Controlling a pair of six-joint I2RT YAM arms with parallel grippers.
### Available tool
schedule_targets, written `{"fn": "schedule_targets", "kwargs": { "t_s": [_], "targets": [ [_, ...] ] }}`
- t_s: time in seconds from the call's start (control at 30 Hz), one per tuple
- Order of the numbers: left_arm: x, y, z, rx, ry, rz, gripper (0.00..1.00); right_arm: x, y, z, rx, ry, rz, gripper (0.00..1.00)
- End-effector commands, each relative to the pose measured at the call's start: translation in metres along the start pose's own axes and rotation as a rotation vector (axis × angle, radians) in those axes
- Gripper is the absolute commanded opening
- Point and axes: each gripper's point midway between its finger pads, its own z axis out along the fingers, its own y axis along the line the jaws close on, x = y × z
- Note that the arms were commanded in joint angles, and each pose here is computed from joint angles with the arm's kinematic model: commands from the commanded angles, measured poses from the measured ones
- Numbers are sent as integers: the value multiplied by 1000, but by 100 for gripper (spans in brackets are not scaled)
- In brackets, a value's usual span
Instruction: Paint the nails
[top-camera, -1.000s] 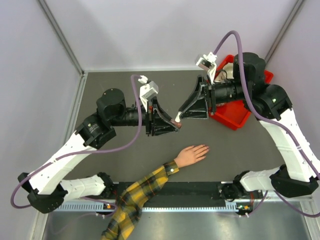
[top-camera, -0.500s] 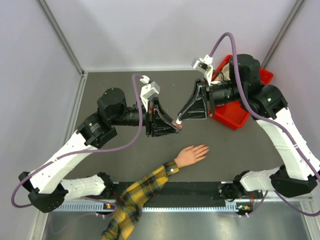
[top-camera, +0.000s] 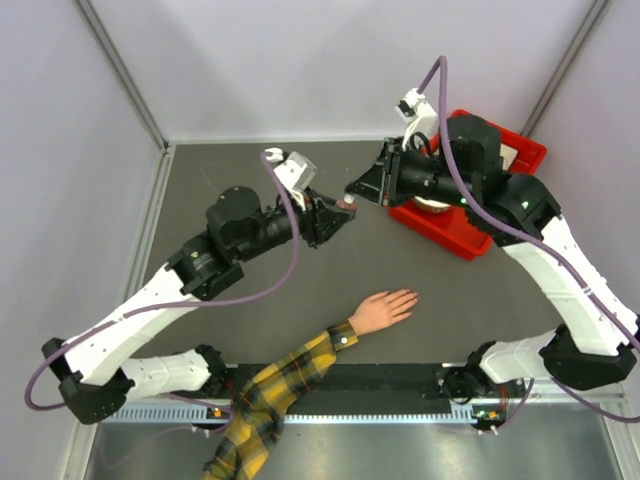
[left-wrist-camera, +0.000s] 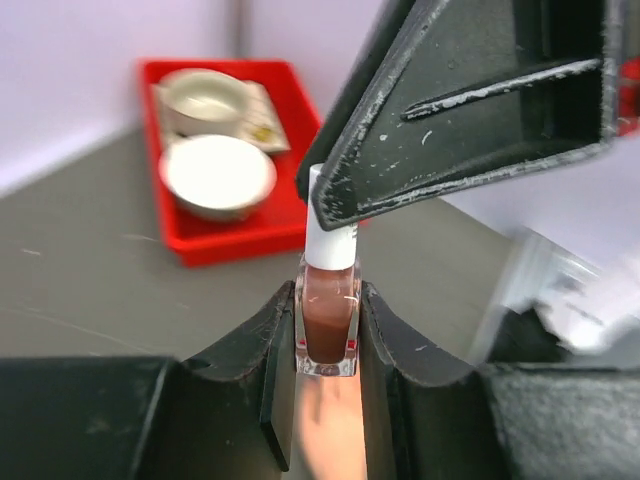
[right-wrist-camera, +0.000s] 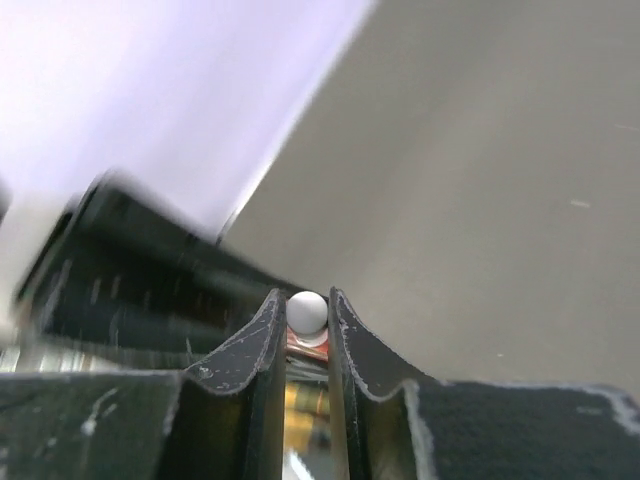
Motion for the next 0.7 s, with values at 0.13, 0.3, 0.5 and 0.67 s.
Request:
{"fn": "schedule_targets", "kwargs": {
  "t_s": [0.13, 0.3, 0.5, 0.67],
  "targets": [
    [-43, 121, 52, -552, -289, 293, 0, -24, -57, 14, 472, -127, 280, 0],
    [-38, 128, 61, -569, -274, 341, 0, -32, -49, 11, 457, -166, 328, 0],
    [-21, 86, 58, -335, -126, 295, 0, -39, -37, -3, 316, -119, 158, 61],
    [1, 38, 19, -116, -32, 194, 0, -44, -27, -34, 35, -92, 67, 79]
  ]
}}
